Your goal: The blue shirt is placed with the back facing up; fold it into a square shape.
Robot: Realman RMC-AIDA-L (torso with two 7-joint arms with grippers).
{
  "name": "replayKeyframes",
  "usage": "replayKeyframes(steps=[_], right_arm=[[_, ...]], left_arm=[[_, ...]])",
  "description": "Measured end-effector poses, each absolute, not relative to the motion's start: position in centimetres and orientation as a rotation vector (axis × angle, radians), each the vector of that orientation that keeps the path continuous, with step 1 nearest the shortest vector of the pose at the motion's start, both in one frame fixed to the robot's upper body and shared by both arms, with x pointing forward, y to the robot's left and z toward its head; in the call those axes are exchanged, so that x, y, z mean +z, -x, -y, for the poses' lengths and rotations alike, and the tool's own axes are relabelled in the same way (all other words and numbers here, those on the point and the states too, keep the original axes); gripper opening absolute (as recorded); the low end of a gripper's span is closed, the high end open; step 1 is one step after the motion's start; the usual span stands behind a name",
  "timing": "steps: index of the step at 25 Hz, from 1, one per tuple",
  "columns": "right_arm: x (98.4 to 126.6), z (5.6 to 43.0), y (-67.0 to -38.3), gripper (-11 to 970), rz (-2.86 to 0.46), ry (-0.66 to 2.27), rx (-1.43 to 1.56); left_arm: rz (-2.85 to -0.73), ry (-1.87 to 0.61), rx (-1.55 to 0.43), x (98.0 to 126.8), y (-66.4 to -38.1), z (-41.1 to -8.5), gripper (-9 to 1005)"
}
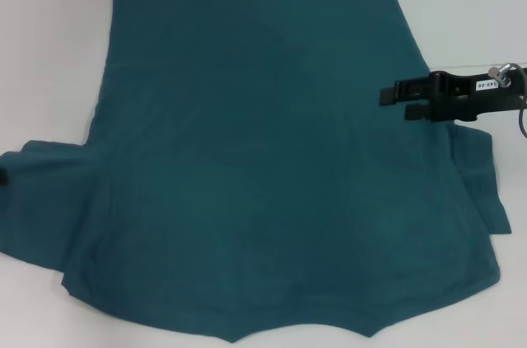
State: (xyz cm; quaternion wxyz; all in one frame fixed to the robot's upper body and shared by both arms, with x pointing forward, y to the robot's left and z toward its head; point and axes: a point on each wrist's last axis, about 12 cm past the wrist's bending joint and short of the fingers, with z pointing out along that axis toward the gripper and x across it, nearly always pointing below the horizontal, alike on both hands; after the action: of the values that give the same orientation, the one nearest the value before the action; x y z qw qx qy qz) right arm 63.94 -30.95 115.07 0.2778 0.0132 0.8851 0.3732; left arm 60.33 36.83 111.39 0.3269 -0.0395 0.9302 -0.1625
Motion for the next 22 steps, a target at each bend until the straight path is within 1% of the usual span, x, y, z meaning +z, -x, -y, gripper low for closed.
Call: replayKeyframes(steps=[5, 9, 16, 21, 22], right_arm=[[115.0, 31.0, -63.9, 713, -2.377, -0.037, 1.0], [114.9, 31.1, -63.8, 713, -2.382, -0.036, 0.997], [115.0, 30.9, -63.9, 714, -2.384, -0.03, 0.999], [114.9, 30.8, -63.9, 714, -2.385, -0.025, 0.999], [114.9, 30.8, -63.9, 714, -2.385, -0.024, 0.999]], left_arm=[[-2.437, 0.1, -0.441, 111.9, -60.7, -36.5, 3], [-2.471, 0.068, -0.516, 112.4, -60.9, -35.3, 4], [-2.543, 0.067, -0.719, 114.5, -61.7, -32.2, 5], [-2.563, 0.023, -0.81, 115.9, -62.6, -29.5, 5], [-2.563, 0.003, -0.827, 116.1, -63.0, -28.5, 5]])
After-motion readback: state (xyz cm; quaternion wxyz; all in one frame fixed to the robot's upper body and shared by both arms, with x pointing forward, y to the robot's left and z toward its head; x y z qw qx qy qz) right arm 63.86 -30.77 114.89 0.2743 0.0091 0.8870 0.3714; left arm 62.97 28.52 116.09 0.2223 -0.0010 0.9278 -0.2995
